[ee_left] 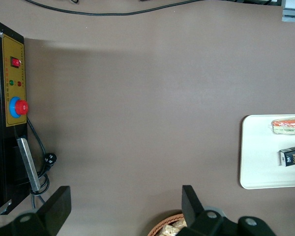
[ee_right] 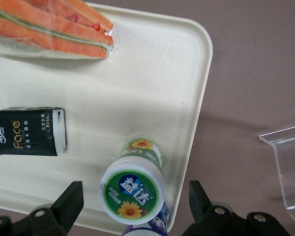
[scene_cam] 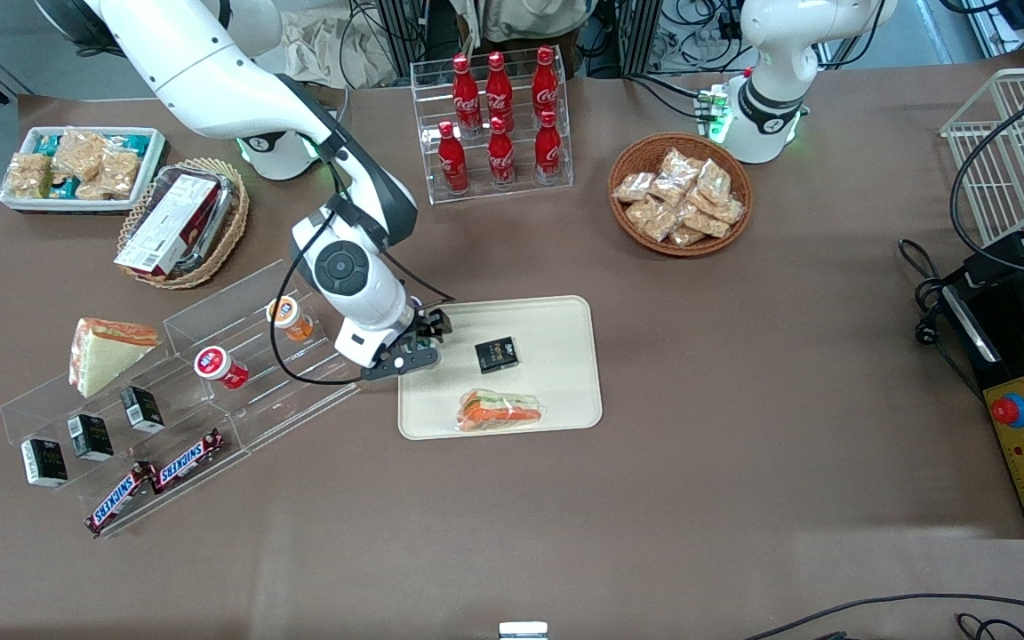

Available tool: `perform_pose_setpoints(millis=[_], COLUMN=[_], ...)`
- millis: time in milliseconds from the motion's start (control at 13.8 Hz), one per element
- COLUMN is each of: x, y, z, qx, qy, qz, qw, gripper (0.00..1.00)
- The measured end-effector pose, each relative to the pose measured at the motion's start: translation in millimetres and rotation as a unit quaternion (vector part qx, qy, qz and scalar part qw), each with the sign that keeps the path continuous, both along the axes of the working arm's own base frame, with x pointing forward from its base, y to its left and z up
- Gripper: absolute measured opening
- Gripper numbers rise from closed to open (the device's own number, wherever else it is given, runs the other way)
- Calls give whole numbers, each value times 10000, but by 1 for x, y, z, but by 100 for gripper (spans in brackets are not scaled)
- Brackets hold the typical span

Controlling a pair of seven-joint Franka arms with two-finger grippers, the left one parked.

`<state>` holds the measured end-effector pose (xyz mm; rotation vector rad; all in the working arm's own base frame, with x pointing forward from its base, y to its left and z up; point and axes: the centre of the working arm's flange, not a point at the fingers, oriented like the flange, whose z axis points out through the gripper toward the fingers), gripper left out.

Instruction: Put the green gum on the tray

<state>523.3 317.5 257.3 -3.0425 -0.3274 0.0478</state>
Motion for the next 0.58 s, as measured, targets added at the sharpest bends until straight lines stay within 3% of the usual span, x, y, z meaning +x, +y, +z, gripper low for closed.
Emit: perform_pose_setpoints(millis=[218, 582], x=[10, 20], y=[-8, -30], z=[39, 168], qx=[-128, -300], qy=[39, -224], qz=[-3, -178], qw=[9999, 9991], gripper=[96, 96])
